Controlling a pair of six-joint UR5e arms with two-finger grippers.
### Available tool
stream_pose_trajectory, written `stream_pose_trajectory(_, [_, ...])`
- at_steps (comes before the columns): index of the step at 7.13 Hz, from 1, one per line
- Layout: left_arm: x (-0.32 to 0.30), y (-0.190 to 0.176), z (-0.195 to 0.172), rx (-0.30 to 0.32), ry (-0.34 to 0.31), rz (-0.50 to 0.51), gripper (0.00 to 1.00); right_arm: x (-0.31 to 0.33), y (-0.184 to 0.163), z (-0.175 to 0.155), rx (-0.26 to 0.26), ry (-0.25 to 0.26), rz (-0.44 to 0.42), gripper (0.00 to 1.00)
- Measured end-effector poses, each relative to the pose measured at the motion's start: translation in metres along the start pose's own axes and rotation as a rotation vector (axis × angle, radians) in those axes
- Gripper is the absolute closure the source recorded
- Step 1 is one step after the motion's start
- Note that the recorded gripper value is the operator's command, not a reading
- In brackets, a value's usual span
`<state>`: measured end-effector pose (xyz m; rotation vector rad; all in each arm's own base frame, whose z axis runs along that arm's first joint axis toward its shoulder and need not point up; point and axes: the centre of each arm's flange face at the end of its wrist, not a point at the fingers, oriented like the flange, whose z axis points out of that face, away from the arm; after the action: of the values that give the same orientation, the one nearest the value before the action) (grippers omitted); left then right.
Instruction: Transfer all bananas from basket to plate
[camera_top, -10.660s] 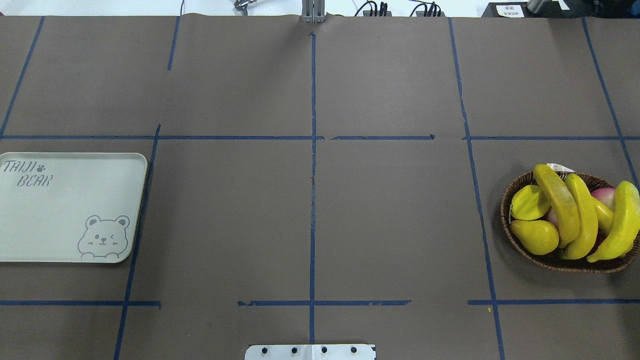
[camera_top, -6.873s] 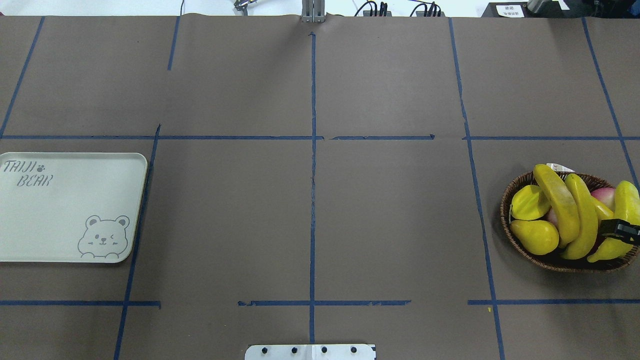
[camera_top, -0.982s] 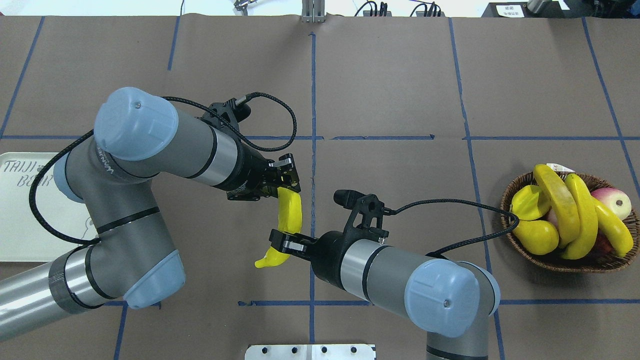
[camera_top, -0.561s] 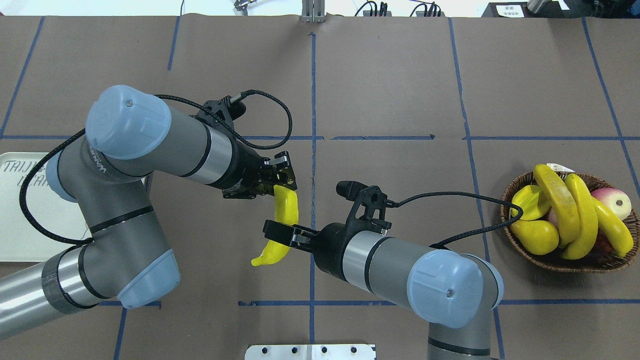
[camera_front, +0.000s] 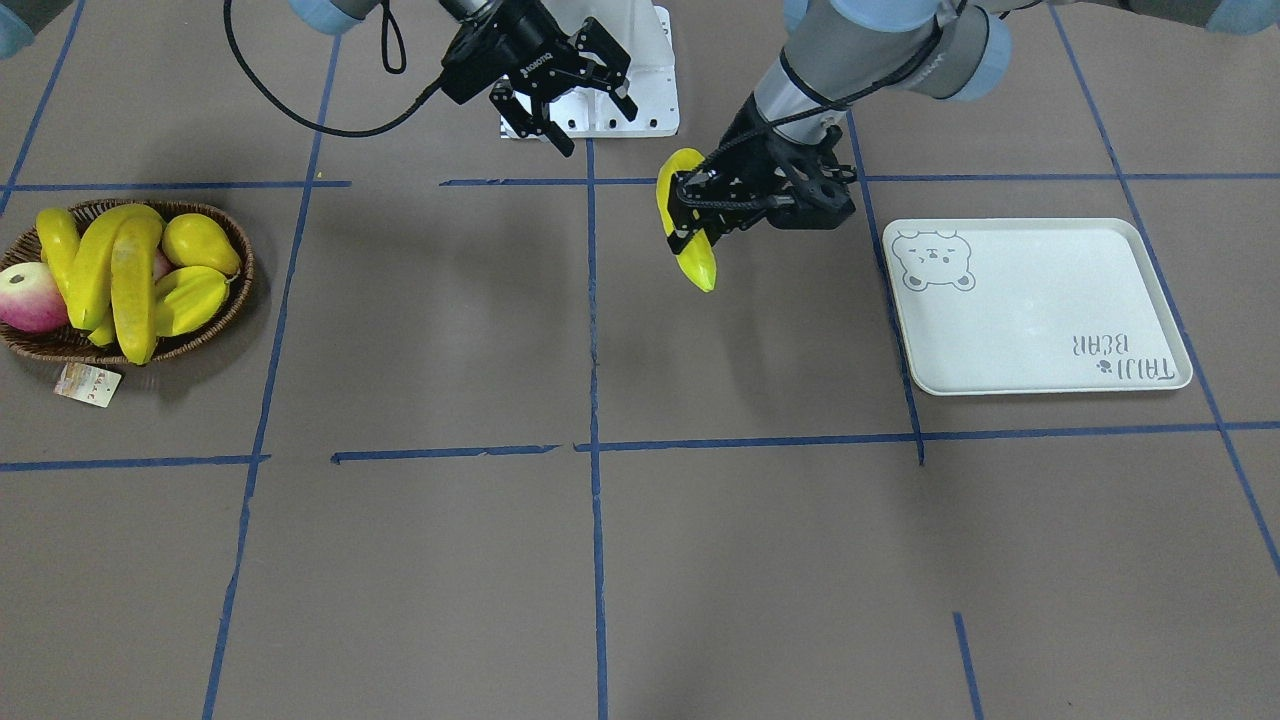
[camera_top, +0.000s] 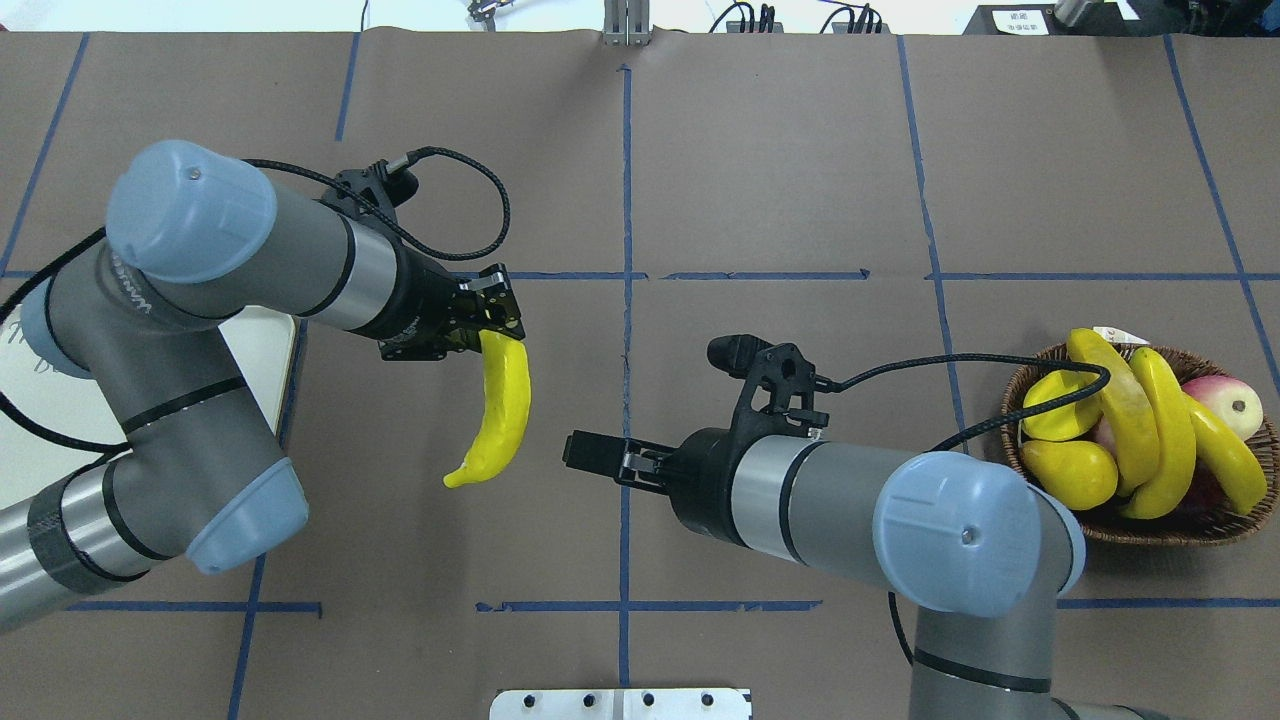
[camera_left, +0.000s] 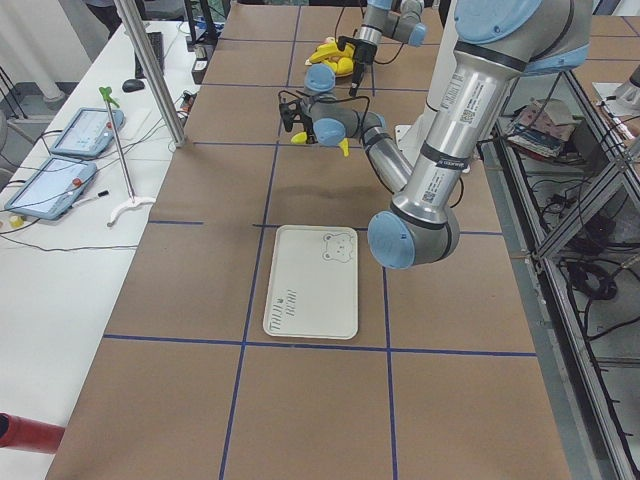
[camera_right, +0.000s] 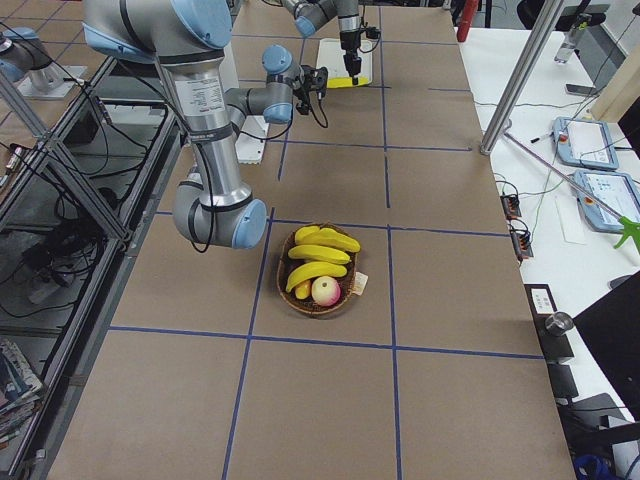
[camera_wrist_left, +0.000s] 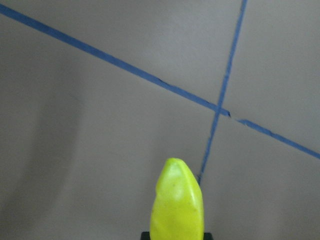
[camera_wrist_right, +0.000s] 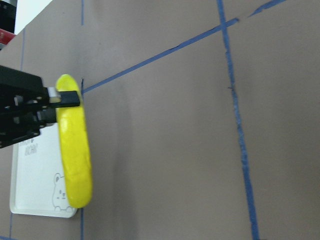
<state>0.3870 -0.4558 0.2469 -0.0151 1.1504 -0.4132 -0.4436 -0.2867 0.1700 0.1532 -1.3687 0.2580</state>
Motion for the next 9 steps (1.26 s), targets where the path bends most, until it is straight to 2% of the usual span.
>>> stream_pose_trajectory(2, [-0.065, -0.046, -0.007, 0.064, -0.12, 0.013, 1.0, 0.02, -0.048, -0.018, -0.041, 0.145, 0.03, 0.0])
stream_pose_trajectory(4, [-0.146, -0.079, -0.016, 0.096, -0.237, -0.03, 1.0, 0.054, -0.088, -0.035, -0.08, 0.297, -0.016, 0.0])
stream_pose_trajectory(5, [-0.185, -0.096, -0.026, 0.112, -0.287, -0.046, 1.0, 0.079, -0.097, -0.043, -0.093, 0.355, -0.06, 0.0])
stream_pose_trajectory(7, [-0.26, -0.137, -0.041, 0.152, -0.379, -0.117, 1.0, 0.133, -0.118, -0.071, -0.12, 0.438, -0.144, 0.0])
stream_pose_trajectory(9, [-0.323, -0.16, -0.041, 0.162, -0.449, -0.161, 1.0, 0.182, -0.146, -0.105, -0.157, 0.485, -0.221, 0.0])
